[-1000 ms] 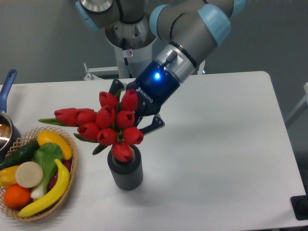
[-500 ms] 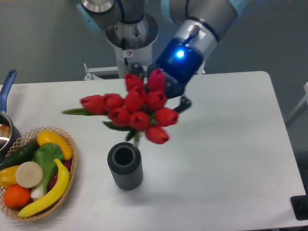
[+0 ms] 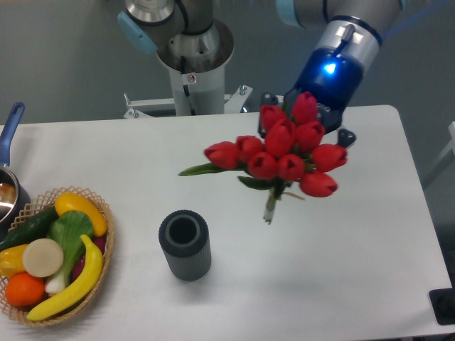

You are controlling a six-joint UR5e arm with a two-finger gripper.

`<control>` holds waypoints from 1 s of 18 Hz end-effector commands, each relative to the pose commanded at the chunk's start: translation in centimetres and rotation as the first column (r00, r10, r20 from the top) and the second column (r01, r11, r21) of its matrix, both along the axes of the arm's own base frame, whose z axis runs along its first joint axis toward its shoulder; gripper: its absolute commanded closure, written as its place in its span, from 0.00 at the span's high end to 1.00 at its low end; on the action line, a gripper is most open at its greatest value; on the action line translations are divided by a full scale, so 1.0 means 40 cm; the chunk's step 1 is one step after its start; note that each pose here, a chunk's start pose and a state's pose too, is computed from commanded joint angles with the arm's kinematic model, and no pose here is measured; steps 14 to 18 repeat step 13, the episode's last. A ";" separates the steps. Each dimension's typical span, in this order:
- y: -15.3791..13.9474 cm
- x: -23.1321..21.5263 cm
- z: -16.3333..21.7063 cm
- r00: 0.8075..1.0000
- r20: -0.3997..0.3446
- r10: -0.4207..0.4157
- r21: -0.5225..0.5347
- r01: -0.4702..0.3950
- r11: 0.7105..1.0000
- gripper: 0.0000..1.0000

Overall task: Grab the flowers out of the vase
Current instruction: 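Raise the tulip bunch higher and carry it away from the vase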

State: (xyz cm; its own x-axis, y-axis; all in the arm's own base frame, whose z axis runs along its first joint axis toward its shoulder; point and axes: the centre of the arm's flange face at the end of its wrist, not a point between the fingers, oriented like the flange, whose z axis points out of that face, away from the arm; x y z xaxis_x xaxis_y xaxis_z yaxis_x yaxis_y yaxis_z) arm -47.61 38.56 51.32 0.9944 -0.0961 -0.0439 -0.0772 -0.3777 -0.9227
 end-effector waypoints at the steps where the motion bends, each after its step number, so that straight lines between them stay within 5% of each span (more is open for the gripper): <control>1: -0.002 -0.003 -0.004 1.000 -0.003 -0.001 0.000 0.001 1.000 0.44; 18: -0.013 -0.033 -0.063 1.000 -0.014 -0.009 -0.009 0.008 1.000 0.44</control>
